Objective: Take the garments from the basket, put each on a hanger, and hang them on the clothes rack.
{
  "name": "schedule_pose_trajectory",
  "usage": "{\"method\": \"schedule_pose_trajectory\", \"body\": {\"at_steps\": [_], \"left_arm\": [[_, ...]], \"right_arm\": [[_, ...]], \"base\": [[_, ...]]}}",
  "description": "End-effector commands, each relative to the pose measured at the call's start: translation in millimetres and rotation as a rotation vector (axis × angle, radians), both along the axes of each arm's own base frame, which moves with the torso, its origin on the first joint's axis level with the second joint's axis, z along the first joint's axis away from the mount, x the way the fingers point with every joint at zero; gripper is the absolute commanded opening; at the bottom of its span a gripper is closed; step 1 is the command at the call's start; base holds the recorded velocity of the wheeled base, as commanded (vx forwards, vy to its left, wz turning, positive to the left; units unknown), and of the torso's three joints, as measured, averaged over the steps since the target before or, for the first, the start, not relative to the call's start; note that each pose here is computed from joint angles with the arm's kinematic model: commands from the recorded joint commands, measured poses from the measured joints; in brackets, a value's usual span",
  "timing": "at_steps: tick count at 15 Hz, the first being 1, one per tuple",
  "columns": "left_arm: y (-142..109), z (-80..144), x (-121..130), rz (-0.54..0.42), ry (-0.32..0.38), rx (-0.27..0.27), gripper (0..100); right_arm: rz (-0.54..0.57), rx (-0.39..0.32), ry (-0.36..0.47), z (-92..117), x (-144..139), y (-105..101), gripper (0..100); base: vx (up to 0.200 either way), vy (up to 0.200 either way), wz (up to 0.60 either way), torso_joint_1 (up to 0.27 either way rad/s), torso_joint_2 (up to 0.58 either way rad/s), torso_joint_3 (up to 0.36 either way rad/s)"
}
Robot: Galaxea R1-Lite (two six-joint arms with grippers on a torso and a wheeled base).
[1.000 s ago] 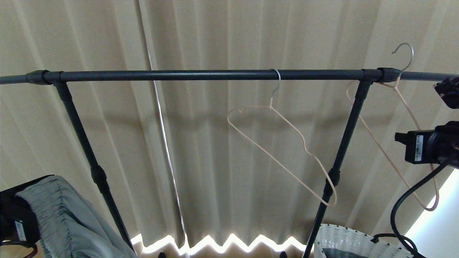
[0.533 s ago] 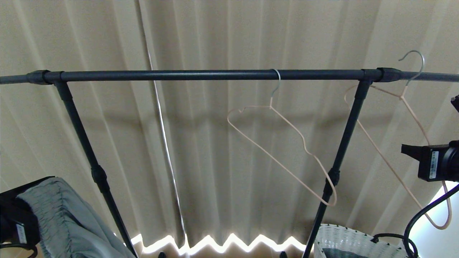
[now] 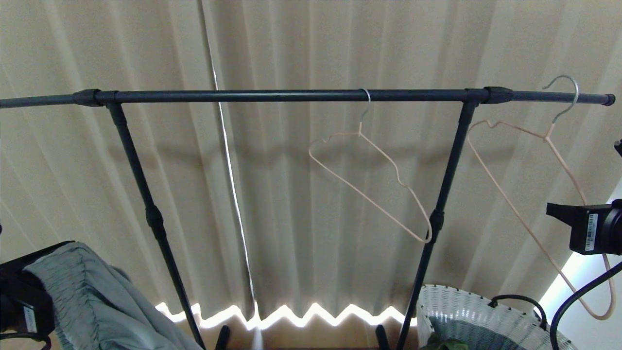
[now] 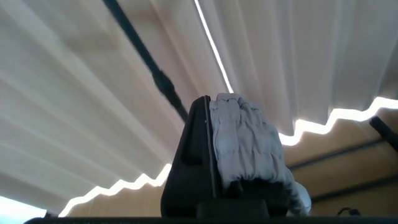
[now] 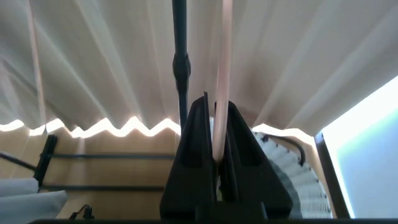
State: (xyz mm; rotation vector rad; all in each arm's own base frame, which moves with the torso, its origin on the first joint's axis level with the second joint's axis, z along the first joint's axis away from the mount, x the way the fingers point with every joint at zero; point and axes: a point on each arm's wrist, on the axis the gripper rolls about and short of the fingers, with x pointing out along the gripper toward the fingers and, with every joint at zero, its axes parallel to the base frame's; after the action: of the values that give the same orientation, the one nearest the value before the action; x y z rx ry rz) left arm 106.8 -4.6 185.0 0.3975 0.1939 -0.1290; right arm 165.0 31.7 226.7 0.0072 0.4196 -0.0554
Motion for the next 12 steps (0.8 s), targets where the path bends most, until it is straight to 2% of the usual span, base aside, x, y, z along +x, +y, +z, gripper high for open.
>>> {"method": "schedule_pose_trajectory", "body": {"at_steps": [1,10,12], "left_arm": [[0.2,0.2,-0.5,0.002,-0.003,0.000,0],[0.3,-0.5,-3.4,0.002,-0.009,-0.002,0],[0.3,-1.9,-3.7,0.002,-0.004,-0.002,0]], "right_arm": [[0.002,0.001,-0.002,-0.1,-1.4,-0.2,0],[0.002,0.000,0.004,-4.3,-6.7,-1.4,0],[0.003,0.000,0.004,-4.3,-6.7,-1.4,0]], "base": [[-0.200,0.000,0.00,0.002,0.00,0.002],[-0.200,0.000,0.00,0.003,0.00,0.002],[0.000,0.000,0.00,0.000,0.00,0.000]]}}
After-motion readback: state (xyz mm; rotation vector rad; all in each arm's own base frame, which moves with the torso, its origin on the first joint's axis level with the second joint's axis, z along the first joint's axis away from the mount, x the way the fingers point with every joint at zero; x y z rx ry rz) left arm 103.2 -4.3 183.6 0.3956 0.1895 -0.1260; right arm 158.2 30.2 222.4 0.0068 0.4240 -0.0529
